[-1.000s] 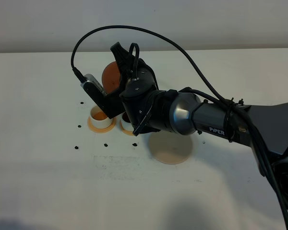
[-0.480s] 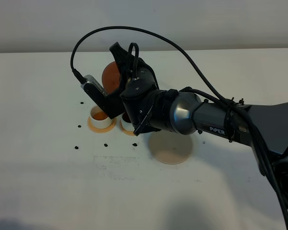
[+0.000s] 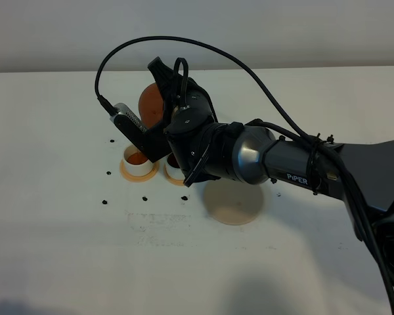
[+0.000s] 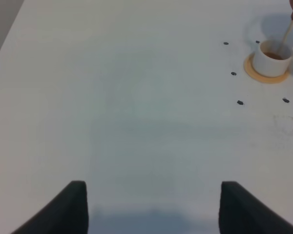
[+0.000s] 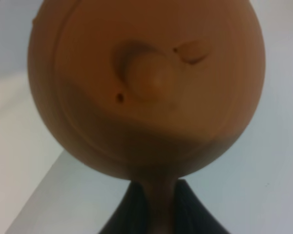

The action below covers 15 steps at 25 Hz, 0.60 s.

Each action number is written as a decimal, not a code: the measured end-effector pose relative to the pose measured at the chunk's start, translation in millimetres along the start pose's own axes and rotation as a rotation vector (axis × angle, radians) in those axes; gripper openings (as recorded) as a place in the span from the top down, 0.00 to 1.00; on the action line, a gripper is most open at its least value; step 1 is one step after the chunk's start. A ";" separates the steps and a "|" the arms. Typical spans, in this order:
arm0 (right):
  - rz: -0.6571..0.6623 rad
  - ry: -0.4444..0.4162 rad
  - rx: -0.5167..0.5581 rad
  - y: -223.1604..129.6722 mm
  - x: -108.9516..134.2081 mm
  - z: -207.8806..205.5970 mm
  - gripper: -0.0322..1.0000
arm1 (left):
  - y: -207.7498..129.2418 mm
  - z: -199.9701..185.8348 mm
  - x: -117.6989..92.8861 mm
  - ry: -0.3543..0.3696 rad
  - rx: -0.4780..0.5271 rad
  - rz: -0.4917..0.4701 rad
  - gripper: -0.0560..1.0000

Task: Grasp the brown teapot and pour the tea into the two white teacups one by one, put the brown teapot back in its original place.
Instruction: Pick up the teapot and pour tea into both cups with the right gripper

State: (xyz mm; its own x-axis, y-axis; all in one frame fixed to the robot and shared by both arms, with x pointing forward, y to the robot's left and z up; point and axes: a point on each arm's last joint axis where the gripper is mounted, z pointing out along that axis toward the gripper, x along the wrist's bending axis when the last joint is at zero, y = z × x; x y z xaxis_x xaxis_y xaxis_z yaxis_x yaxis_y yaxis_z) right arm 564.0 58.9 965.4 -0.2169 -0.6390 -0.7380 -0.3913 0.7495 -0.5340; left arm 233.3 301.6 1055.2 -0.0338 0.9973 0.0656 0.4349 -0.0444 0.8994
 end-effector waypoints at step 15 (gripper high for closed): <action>-0.024 -0.018 0.005 -0.5 -1.7 0.0 0.89 | 0.0 0.0 0.0 0.000 0.000 0.000 0.39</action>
State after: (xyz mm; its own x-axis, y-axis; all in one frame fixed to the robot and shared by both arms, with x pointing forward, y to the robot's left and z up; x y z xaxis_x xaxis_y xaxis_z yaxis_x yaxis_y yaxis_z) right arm 564.5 59.6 966.8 -0.1911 -0.6533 -0.7326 -0.3916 0.7351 -0.5534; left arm 233.3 301.6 1055.2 -0.0338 0.9973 0.0656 0.4349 -0.0444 0.8994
